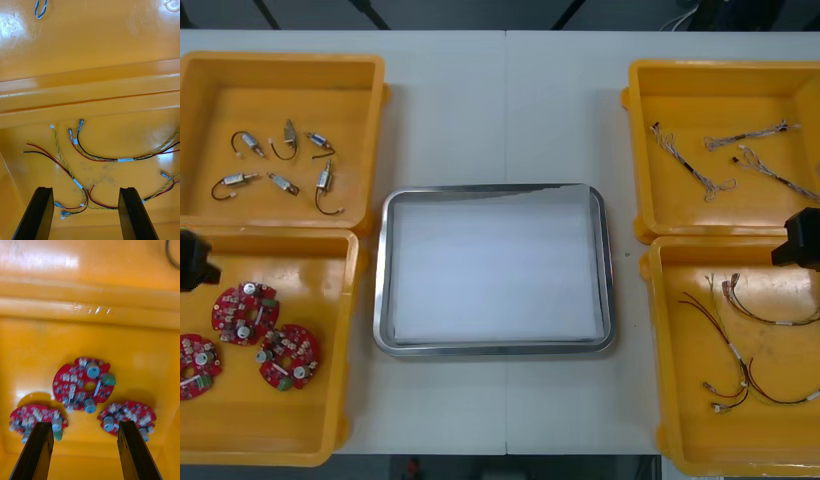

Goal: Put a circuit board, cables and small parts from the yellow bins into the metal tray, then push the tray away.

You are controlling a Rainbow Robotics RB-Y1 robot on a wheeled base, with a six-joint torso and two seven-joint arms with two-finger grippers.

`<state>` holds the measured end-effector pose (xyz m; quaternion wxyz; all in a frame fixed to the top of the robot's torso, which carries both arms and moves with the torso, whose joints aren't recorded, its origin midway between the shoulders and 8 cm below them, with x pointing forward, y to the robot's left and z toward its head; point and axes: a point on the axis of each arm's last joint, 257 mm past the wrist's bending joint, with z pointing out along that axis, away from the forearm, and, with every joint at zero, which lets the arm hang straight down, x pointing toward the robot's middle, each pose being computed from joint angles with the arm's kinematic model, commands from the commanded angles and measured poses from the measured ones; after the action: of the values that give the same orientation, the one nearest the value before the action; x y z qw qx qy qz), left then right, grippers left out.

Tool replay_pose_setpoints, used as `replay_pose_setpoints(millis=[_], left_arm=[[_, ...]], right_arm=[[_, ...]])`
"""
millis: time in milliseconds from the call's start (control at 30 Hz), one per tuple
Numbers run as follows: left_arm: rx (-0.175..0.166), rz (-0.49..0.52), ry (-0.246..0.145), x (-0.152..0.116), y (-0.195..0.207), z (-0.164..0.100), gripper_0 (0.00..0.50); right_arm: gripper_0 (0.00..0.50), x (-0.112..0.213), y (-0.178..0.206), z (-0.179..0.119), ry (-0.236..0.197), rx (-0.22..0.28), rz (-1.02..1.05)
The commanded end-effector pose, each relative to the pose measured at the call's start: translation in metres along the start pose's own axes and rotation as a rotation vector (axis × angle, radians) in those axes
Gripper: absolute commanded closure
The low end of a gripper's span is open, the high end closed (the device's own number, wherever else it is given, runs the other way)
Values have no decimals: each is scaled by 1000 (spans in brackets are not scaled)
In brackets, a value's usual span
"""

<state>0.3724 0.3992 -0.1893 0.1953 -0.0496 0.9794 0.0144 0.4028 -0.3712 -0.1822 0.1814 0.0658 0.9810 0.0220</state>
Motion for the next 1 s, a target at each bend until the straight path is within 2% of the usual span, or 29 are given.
replay_pose_setpoints(millis=[33,167,333,433,600,733,1000], left_arm=[[-67,70,111,33,23,-4,0],[-35,63,121,33,20,-15,0],[-35,60,117,29,23,-24,0],[-37,50,100,23,26,-31,0],[-32,14,70,19,35,-40,0],[-33,-13,62,24,45,-39,0],[-36,-52,52,37,64,-38,0]], right_arm=[[0,1,-24,-11,7,56,-135],[0,5,-32,-13,22,73,-244],[0,10,-39,-14,45,84,-376],[0,14,-43,-13,59,85,-466],[0,19,-47,-9,59,64,-610],[0,22,-48,-5,42,40,-771],[0,36,-60,1,37,7,-1062]])
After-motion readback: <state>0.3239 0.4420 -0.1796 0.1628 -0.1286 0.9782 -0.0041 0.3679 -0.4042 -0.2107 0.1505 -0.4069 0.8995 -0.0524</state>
